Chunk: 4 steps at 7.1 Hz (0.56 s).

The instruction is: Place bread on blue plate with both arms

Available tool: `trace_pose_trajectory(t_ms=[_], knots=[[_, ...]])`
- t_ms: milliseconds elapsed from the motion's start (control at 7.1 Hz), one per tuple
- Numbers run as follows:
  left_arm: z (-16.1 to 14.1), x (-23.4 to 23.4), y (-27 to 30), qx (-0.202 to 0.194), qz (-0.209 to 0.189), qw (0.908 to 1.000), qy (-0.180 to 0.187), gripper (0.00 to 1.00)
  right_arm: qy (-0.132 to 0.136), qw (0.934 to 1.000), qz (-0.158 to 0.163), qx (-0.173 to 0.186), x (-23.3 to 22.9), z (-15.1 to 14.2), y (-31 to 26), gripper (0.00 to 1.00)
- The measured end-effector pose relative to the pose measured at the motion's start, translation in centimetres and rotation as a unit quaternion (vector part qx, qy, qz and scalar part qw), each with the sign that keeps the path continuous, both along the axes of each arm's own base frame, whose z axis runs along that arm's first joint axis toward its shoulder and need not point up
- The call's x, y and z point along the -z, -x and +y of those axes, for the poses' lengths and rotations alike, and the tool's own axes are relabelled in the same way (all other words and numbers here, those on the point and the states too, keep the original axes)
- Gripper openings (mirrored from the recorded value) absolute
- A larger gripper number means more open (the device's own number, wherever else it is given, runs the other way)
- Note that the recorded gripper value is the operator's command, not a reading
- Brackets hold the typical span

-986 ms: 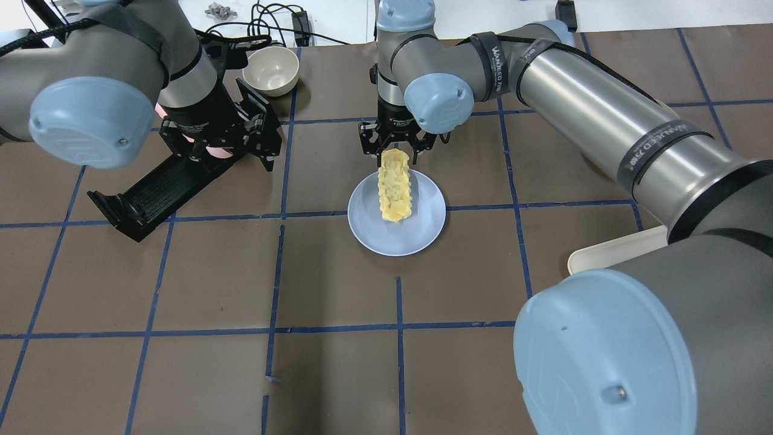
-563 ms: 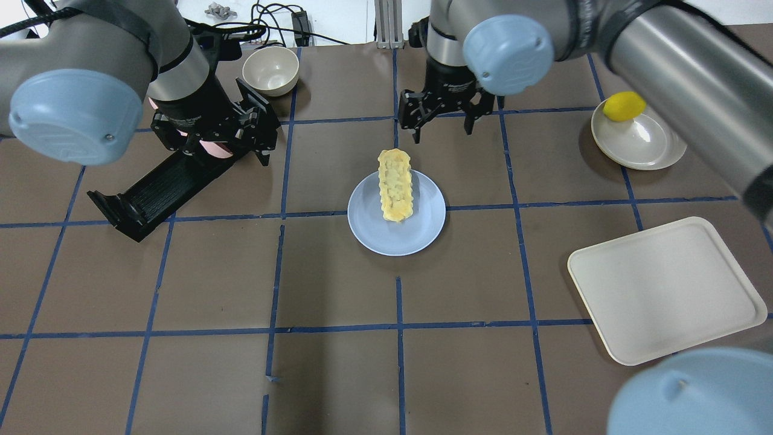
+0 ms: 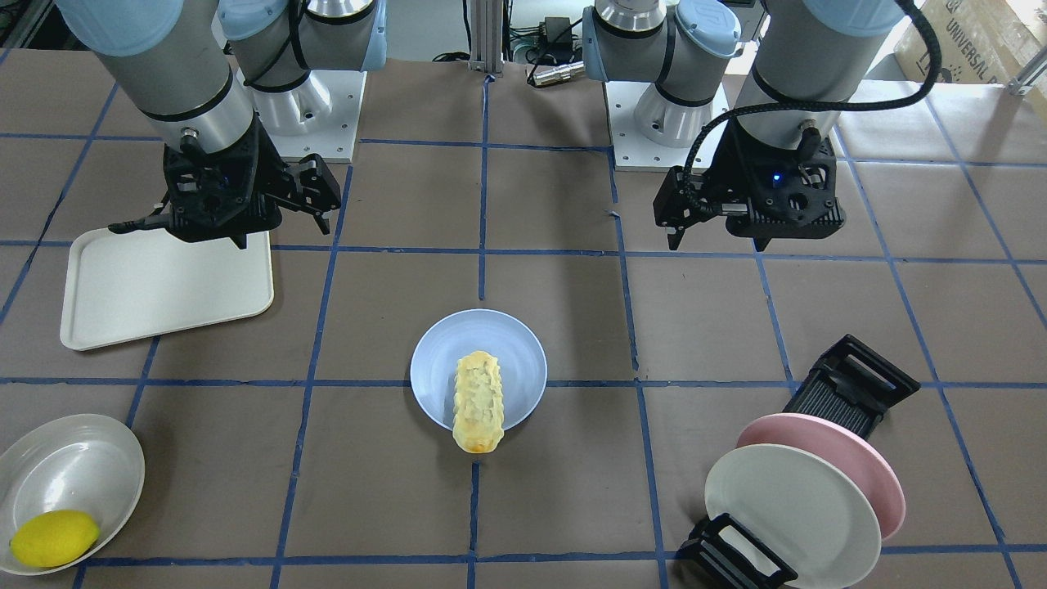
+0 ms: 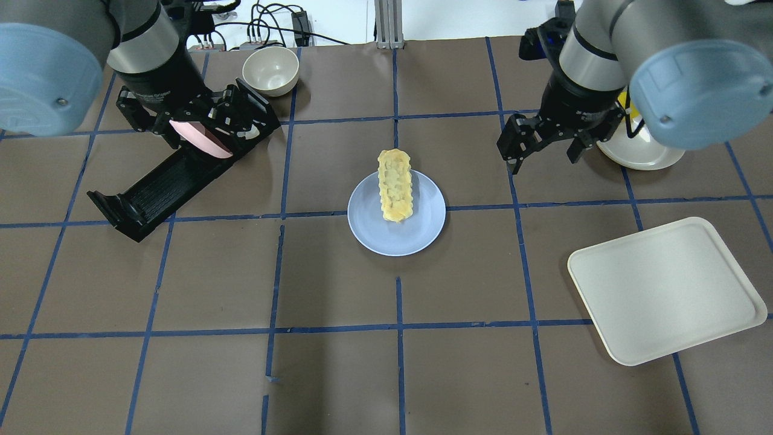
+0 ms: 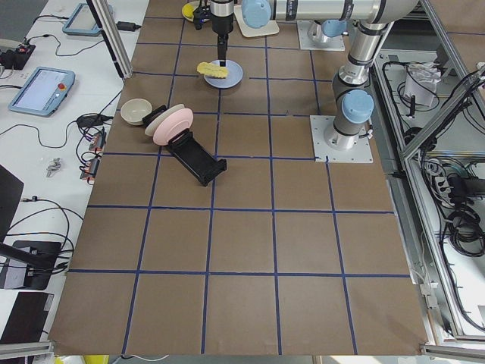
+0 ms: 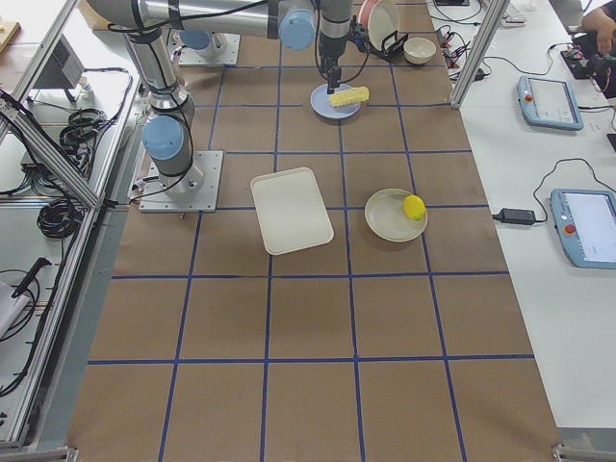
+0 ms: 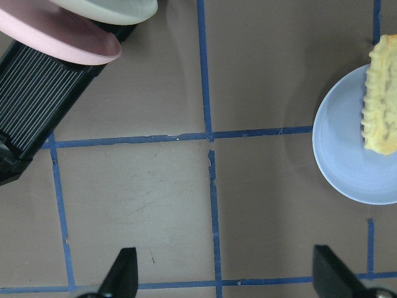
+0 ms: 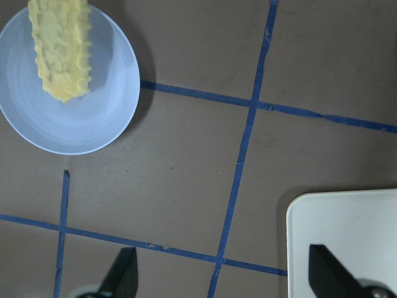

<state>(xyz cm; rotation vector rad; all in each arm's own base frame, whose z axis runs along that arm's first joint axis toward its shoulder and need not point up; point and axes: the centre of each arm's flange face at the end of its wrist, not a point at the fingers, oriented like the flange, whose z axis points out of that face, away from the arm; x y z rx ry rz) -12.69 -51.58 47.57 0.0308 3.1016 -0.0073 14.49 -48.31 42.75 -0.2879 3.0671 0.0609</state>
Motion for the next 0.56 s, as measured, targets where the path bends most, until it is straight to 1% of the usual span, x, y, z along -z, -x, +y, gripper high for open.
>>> trace_pose_trajectory(t_ms=[282, 563], knots=[[0.74, -0.69, -0.45, -0.005, 0.002, 1.0, 0.004, 1.0, 0.012, 0.9999, -0.003, 0.005, 0.73, 1.11, 0.32, 0.97], [0.23, -0.96, -0.84, -0.009, 0.003, 0.9999, 0.004, 1.0, 0.016, 0.9998, -0.004, 0.007, 0.69, 1.33, 0.21, 0.99]])
